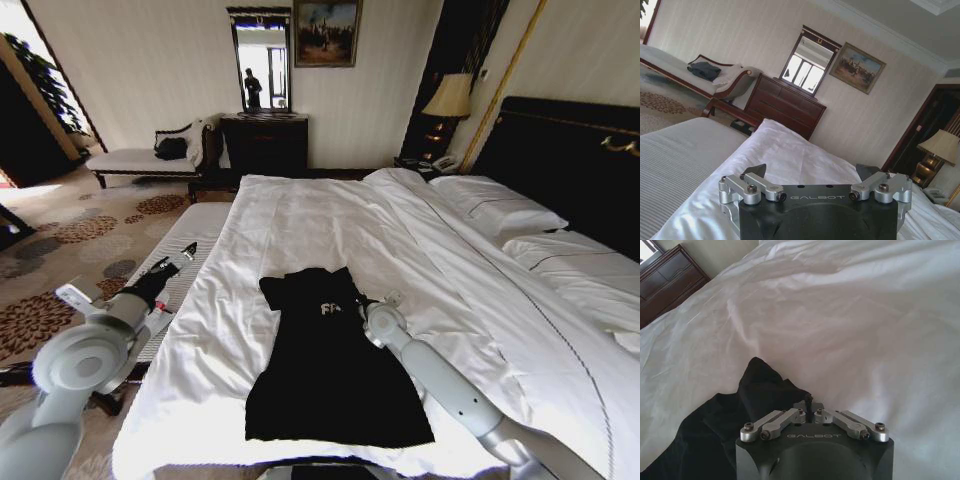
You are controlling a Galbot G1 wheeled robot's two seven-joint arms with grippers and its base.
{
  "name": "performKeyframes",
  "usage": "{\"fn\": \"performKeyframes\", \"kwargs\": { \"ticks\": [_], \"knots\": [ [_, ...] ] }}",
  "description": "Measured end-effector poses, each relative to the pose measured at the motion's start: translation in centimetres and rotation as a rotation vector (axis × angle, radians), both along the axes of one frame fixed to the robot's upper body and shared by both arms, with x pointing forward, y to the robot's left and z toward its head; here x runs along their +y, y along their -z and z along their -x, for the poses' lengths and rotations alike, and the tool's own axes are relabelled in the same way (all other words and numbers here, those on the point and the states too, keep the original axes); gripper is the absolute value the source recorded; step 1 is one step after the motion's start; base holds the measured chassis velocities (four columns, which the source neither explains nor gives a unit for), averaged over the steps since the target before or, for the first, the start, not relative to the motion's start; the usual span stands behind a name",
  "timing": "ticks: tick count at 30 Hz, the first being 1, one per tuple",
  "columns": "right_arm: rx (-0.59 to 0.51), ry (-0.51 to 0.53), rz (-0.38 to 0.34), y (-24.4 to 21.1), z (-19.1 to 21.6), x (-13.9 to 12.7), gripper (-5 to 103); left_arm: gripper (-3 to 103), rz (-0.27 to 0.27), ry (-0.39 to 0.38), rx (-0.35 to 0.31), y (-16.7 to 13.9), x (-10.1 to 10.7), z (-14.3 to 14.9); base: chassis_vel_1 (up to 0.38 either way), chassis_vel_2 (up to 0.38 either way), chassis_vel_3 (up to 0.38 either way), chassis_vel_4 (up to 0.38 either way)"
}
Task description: Fold the clothes on the bed.
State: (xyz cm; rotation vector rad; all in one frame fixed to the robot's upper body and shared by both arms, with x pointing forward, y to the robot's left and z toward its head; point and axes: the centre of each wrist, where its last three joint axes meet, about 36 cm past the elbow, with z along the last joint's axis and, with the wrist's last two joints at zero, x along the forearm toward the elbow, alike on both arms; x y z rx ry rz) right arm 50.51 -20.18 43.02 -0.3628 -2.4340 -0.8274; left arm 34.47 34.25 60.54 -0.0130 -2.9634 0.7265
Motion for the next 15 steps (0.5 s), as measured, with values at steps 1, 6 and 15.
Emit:
{"fn": "performKeyframes", "kwargs": {
  "ticks": [1,6,15],
  "knots": [
    [-0.006,0.001,-0.001,-0.1,0.0,-0.1,4,100,0.000,0.000,0.000,0.0,0.0,0.0,0.000,0.000,0.000,0.000],
    [-0.062,0.004,-0.017,-0.7,-0.3,-0.5,1,100,0.001,-0.002,0.001,0.2,0.0,-0.1,0.000,0.000,0.000,0.000],
    [-0.143,0.046,0.039,-1.3,-0.3,-3.6,1,100,0.000,-0.011,0.002,0.3,0.3,-0.5,0.000,0.000,0.000,0.000]
  ]
}}
